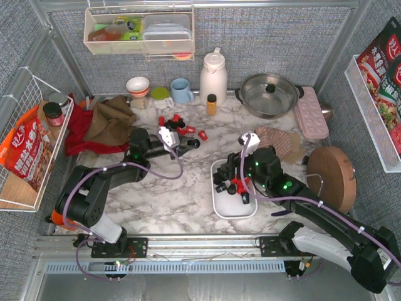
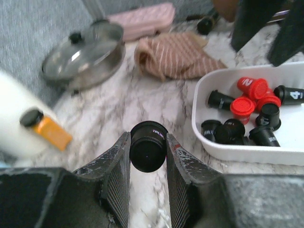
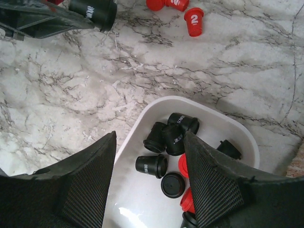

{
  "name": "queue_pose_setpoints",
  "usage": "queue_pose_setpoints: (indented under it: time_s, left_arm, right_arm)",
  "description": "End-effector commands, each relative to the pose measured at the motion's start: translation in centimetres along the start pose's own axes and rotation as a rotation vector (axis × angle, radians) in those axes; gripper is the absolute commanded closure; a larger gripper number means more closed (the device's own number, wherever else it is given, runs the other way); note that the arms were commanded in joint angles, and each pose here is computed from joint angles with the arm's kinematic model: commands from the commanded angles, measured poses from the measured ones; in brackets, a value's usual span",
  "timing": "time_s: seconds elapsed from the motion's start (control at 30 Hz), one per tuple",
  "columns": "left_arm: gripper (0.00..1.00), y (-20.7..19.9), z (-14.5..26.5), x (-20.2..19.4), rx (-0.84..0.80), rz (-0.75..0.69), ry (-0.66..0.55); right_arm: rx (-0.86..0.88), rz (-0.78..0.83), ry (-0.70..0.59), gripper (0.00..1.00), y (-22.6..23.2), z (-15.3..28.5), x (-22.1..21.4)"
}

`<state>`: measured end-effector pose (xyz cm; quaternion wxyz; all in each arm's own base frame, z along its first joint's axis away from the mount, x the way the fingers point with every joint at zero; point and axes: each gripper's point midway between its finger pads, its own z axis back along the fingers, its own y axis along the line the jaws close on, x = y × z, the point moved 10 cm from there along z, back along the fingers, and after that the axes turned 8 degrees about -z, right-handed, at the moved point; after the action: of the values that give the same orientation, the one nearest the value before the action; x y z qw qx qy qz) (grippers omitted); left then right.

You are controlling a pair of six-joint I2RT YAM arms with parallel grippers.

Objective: Mix the coffee capsules in the storage basket

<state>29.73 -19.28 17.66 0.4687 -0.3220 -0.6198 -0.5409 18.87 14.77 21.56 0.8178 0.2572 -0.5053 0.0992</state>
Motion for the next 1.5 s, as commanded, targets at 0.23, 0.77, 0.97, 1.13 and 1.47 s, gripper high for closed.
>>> queue_pose_setpoints:
  time_s: [0.23,0.77,0.97,1.13,1.47]
  left_arm:
    - [0.70,-2.1,-2.0,3.2,-0.218,-0.312,-0.210]
    - [0.74,-3.7,-3.3,3.0,-0.273,-0.345,-0.188]
    - [0.75,-4.0,-3.6,3.0,-0.288,-0.351,-0.179]
    - [0.75,-4.3,-3.8,2.9,-0.304,-0.360,-0.172]
    - [0.75,-4.6,-4.1,2.5,-0.320,-0.364,-0.140]
  right_arm:
    - [0.101,-0.178,-0.069,0.29,2.2,-0.4,2.6]
    - [0.204,-0.318,-0.045,0.09,3.9,-3.0,3.1]
    - [0.183,-0.338,-0.035,0.10,3.7,-4.1,2.6]
    - [0.170,-0.366,-0.036,0.15,3.7,-4.7,2.4]
    - [0.166,-0.405,0.003,0.39,3.7,-5.4,1.6]
